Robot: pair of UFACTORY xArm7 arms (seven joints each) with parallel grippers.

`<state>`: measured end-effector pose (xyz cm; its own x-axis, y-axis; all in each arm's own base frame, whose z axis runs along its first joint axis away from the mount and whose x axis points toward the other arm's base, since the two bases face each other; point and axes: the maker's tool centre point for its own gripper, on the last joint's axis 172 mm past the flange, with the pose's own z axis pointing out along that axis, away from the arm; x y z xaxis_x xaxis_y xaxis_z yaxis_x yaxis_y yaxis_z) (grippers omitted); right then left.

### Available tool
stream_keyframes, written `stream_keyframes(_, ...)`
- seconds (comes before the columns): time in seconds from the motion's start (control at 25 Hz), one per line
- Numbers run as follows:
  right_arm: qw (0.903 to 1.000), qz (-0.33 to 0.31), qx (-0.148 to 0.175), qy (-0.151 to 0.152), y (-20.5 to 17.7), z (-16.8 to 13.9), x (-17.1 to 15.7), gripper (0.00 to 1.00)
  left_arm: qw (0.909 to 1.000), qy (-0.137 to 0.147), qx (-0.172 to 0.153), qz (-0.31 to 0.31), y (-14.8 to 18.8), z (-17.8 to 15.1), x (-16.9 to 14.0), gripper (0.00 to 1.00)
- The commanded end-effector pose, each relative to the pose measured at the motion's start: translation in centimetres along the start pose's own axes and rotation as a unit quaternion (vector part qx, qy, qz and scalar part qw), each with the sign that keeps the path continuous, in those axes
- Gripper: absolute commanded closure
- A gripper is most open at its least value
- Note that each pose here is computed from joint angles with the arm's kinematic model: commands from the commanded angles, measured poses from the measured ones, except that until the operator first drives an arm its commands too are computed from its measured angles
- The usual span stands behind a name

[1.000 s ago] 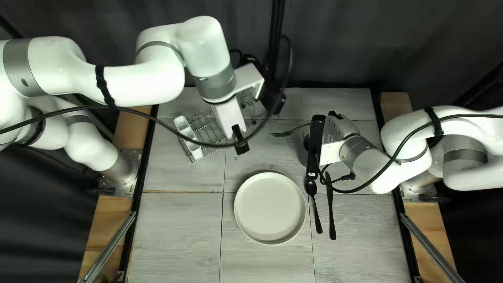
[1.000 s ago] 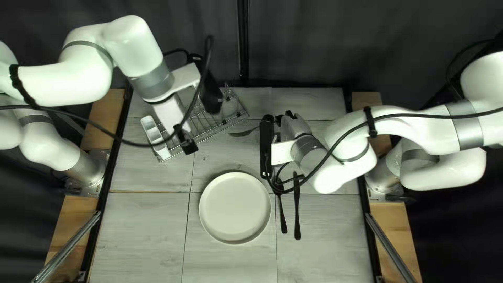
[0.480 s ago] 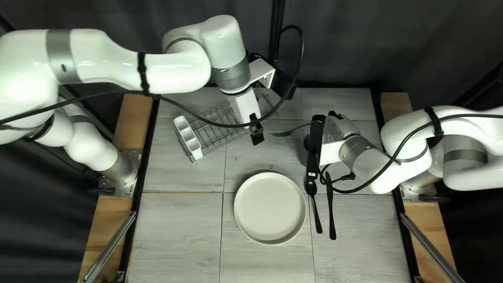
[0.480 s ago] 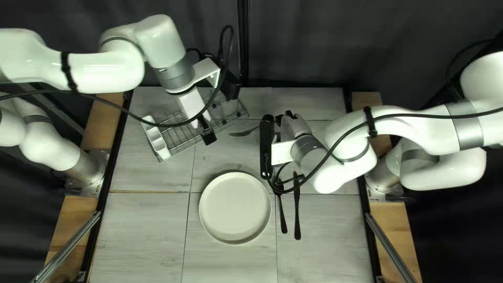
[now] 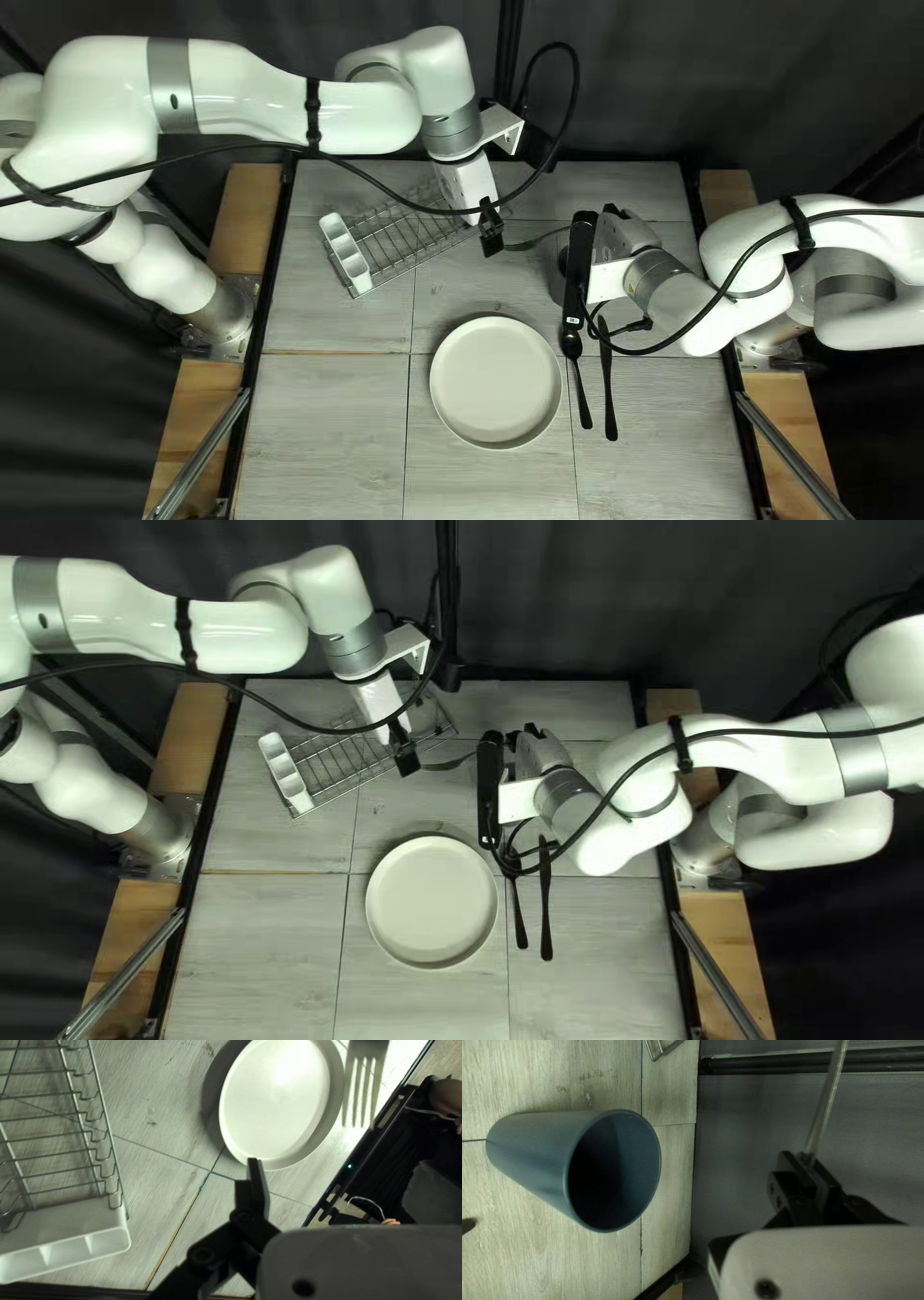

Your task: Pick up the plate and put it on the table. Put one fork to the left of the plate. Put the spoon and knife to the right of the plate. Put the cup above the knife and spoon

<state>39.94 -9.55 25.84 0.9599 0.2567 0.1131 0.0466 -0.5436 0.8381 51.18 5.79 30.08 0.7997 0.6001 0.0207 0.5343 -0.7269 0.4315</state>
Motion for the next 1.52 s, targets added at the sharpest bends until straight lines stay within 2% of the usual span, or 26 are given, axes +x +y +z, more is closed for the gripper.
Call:
stream_keyframes(0.04,1.0,0.0,0.0,0.0,0.0,0.0,0.0,1.0,1.0,0.0,-0.004,-0.004,0.2,0.3,0.7,0.0)
stream_keyframes(0.72,1.0,0.0,0.0,0.0,0.0,0.0,0.0,1.0,0.9997,-0.014,-0.01,0.016,1.3,2.5,2.1,0.0)
stream_keyframes(1.08,1.0,0.0,0.0,0.0,0.0,0.0,0.0,1.0,0.9993,-0.02,-0.018,0.025,1.5,3.0,1.8,0.0)
stream_keyframes(1.12,1.0,0.0,0.0,0.0,0.0,0.0,0.0,1.0,0.9993,-0.02,-0.018,0.025,1.5,3.0,1.8,0.65)
stream_keyframes(1.16,1.0,0.0,0.0,0.0,0.0,0.0,0.0,1.0,0.9993,-0.02,-0.018,0.025,1.5,3.0,1.8,0.98)
stream_keyframes(1.52,1.0,0.0,0.0,0.0,0.0,0.0,0.0,1.0,0.9993,-0.02,-0.018,0.025,1.5,3.0,1.8,1.0)
